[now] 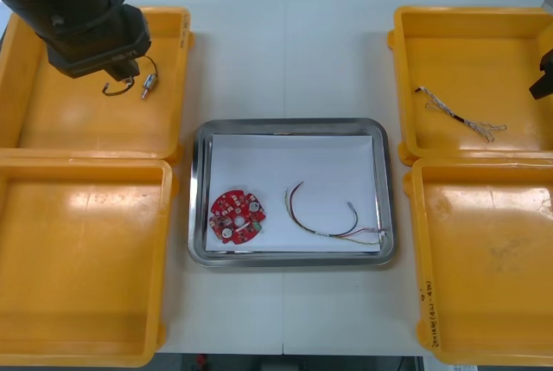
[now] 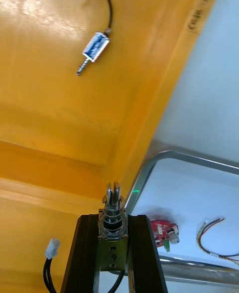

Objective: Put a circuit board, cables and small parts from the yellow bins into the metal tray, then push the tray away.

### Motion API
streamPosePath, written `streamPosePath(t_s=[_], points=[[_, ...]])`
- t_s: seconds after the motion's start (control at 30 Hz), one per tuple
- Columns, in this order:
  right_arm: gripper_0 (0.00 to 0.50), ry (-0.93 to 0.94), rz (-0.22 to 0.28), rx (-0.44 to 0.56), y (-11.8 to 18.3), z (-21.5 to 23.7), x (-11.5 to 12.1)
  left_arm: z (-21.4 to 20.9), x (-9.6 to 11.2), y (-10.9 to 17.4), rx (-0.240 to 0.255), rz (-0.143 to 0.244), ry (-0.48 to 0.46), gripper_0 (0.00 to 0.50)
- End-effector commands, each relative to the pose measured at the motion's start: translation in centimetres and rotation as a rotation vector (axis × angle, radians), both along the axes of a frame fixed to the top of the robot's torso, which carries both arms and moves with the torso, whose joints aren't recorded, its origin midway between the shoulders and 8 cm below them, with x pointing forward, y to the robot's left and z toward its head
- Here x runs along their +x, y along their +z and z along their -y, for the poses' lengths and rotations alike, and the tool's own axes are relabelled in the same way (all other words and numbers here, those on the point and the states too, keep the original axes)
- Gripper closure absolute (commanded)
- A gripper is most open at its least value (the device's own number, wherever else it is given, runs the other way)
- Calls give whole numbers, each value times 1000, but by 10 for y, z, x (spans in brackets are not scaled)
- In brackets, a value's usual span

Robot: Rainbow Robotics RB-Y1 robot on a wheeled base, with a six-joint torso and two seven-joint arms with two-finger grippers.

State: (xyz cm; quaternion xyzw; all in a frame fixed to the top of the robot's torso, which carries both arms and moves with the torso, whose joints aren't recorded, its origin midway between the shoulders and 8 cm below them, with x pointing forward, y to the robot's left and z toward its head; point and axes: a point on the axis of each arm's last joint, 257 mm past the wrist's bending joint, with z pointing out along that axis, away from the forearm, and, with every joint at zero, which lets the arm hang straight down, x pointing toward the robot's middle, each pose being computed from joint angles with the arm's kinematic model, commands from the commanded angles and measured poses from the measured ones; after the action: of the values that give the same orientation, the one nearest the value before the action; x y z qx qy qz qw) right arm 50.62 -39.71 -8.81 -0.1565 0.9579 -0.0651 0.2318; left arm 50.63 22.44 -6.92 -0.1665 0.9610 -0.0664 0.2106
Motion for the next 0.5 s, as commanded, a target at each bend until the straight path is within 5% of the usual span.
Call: streamPosePath(t_s=[0.03, 0.3, 0.5], points=[[0, 24, 43, 9, 34, -1, 16, 32, -12, 3, -1, 24, -100, 500], [0, 145, -26, -96, 18, -7, 19, 60, -27, -28, 68, -24, -178, 500], [0, 236, -19, -125, 10, -19, 34, 81, -29, -59, 83, -34, -217, 500]])
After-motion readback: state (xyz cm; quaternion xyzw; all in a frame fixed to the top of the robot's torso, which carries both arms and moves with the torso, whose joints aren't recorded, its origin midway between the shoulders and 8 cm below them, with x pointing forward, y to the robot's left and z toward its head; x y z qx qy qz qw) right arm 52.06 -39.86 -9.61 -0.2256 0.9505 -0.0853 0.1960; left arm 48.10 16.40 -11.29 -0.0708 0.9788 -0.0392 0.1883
